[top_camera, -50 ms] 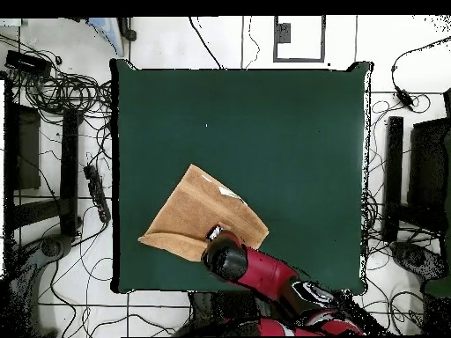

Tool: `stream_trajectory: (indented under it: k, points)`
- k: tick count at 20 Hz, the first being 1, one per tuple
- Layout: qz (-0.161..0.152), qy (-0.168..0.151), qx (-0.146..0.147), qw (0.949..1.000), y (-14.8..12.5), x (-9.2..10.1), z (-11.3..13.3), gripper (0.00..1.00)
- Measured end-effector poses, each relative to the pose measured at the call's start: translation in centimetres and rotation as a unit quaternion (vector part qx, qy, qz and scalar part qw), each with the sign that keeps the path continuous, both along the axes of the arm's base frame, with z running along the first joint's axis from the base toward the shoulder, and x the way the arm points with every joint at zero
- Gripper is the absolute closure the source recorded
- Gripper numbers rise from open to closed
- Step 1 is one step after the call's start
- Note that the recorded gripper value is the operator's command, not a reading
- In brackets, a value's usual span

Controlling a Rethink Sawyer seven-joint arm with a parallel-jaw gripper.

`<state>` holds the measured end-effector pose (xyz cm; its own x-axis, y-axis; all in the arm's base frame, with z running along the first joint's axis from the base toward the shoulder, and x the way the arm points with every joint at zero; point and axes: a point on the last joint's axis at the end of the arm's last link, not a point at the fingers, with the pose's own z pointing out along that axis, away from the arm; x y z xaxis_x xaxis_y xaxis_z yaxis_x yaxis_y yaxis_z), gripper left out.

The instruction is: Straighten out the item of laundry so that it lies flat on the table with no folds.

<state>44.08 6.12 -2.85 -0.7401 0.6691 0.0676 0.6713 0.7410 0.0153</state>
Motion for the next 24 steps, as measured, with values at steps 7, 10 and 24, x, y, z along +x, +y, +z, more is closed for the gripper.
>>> stream_trajectory:
  k: [7, 10, 24]
  points:
    - [0.004, 0.004, 0.008, 1.0000, 0.8, -0.4, 0.0, 1.00]
    - [0.006, 0.005, 0.012, 0.9999, 1.4, -0.6, 0.3, 1.00]
    - [0.006, 0.011, 0.014, 0.9998, 2.7, -3.2, 6.1, 1.00]
